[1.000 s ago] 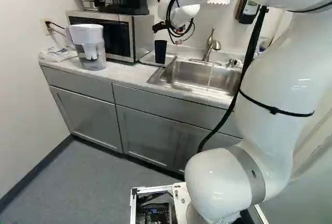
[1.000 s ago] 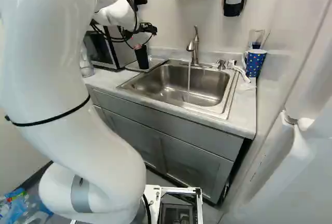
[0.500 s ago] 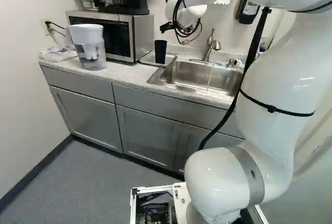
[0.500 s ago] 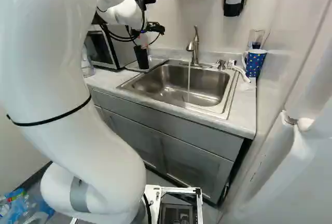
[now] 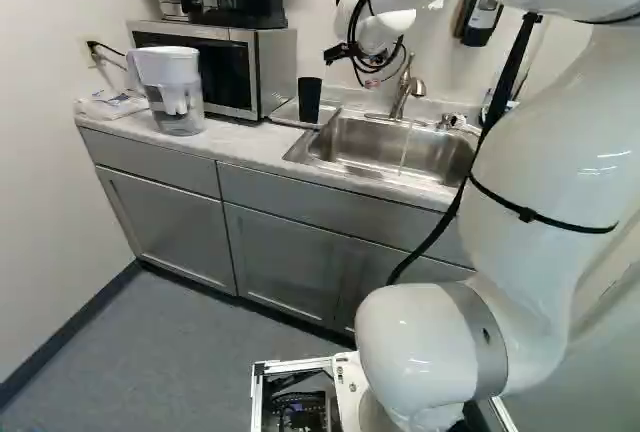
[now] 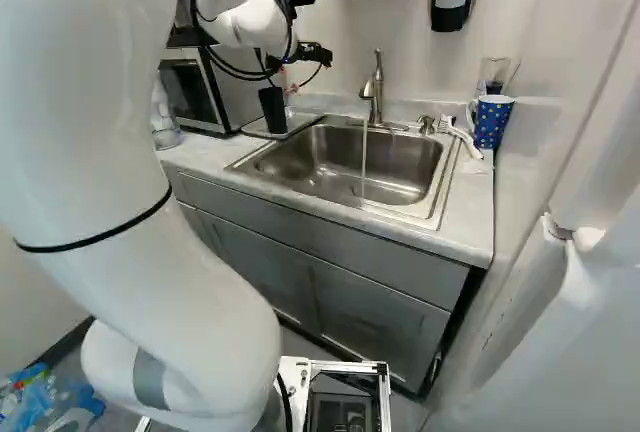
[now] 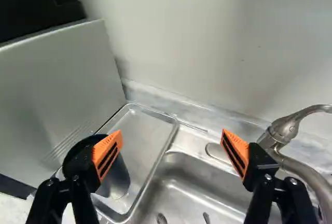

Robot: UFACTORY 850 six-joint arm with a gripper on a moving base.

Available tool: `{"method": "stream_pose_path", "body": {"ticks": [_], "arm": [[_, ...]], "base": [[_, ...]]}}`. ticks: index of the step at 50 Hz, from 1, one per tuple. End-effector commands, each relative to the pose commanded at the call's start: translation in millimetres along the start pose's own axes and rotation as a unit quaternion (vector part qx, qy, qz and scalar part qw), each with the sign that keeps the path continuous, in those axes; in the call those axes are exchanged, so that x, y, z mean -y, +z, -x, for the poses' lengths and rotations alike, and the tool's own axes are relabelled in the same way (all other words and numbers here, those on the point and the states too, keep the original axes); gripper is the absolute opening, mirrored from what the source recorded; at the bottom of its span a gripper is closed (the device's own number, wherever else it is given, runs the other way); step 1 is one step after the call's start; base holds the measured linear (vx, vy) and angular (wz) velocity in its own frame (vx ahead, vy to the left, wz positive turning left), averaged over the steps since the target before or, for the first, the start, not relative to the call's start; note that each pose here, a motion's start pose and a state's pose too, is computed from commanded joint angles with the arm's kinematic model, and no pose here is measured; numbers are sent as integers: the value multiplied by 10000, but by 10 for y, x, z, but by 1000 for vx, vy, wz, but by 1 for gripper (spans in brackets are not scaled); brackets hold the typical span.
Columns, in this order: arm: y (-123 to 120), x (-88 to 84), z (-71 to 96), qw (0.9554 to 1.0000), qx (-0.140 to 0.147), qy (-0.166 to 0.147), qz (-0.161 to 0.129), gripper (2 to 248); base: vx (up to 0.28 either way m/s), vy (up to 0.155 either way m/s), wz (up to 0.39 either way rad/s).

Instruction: Rinse the cup and place it in the tray

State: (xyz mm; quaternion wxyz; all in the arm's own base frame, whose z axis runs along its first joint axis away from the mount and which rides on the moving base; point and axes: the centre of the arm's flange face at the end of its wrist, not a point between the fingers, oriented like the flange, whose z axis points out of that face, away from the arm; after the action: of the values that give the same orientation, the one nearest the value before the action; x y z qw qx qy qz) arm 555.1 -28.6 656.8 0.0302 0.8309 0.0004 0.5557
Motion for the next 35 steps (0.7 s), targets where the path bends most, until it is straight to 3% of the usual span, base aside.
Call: {"method": "stream_pose_path", "body": {"ticks": [35], "arm": [[-178, -549, 78, 9986, -100, 188, 485, 247]], "base": [[0, 0, 0]]}}
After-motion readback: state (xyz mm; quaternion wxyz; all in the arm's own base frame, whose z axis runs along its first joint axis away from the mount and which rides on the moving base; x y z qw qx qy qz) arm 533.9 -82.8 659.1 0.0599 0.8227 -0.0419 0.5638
